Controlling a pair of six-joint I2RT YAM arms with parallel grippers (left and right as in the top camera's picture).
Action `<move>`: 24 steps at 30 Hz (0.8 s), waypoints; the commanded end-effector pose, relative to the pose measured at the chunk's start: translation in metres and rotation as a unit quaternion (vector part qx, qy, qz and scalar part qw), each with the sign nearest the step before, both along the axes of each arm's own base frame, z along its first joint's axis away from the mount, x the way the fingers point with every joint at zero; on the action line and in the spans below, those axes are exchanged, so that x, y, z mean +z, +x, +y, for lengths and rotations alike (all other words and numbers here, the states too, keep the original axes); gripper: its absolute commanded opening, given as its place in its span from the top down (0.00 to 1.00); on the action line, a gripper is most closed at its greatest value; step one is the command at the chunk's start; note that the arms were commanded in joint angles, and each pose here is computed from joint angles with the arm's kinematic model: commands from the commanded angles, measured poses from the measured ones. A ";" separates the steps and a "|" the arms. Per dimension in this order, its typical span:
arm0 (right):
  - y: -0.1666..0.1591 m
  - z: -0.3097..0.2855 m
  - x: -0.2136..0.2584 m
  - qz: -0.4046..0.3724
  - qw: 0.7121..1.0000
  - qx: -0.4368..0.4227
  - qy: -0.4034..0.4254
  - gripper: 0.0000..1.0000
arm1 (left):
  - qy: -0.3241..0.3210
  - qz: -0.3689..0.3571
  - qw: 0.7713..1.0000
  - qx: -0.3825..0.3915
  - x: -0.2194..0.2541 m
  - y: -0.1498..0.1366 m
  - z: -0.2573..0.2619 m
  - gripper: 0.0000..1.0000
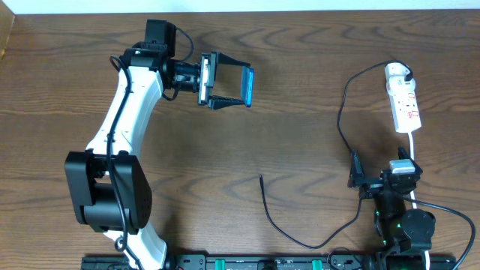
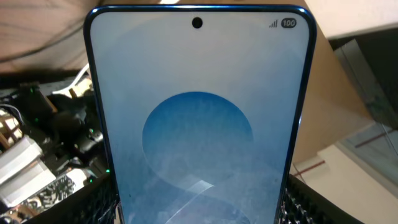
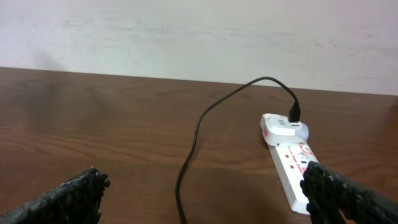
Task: Plug charger to phone and switch on socket
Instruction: 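Lift the phone with the left gripper and tilt it upright, then rotate the held phone with the left gripper toward the right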
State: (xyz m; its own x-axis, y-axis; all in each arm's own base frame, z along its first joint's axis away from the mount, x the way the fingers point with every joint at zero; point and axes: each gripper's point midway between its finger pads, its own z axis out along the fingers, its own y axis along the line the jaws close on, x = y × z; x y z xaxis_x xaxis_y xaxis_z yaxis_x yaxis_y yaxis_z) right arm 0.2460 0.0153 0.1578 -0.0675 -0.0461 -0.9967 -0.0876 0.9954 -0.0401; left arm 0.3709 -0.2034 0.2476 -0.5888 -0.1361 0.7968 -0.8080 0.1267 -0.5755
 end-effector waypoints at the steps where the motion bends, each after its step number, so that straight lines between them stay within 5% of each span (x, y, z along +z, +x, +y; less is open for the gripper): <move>1: 0.000 0.002 0.000 -0.001 1.000 0.006 -0.006 0.01 | -0.057 -0.022 0.998 -0.017 0.040 -0.008 0.001 0.93; 24: 0.000 0.002 0.000 -0.001 1.000 0.006 -0.006 0.01 | -0.051 -0.026 0.998 -0.010 0.038 -0.005 0.005 0.93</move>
State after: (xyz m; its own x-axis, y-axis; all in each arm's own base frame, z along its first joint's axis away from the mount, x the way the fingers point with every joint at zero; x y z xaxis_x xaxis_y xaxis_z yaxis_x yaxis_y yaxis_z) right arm 0.2460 0.0153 0.1578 -0.0675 -0.0461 -0.9967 -0.0876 0.9954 -0.0401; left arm 0.3701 -0.2000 0.2571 -0.5858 -0.0875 0.8057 -0.8099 0.1003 -0.5779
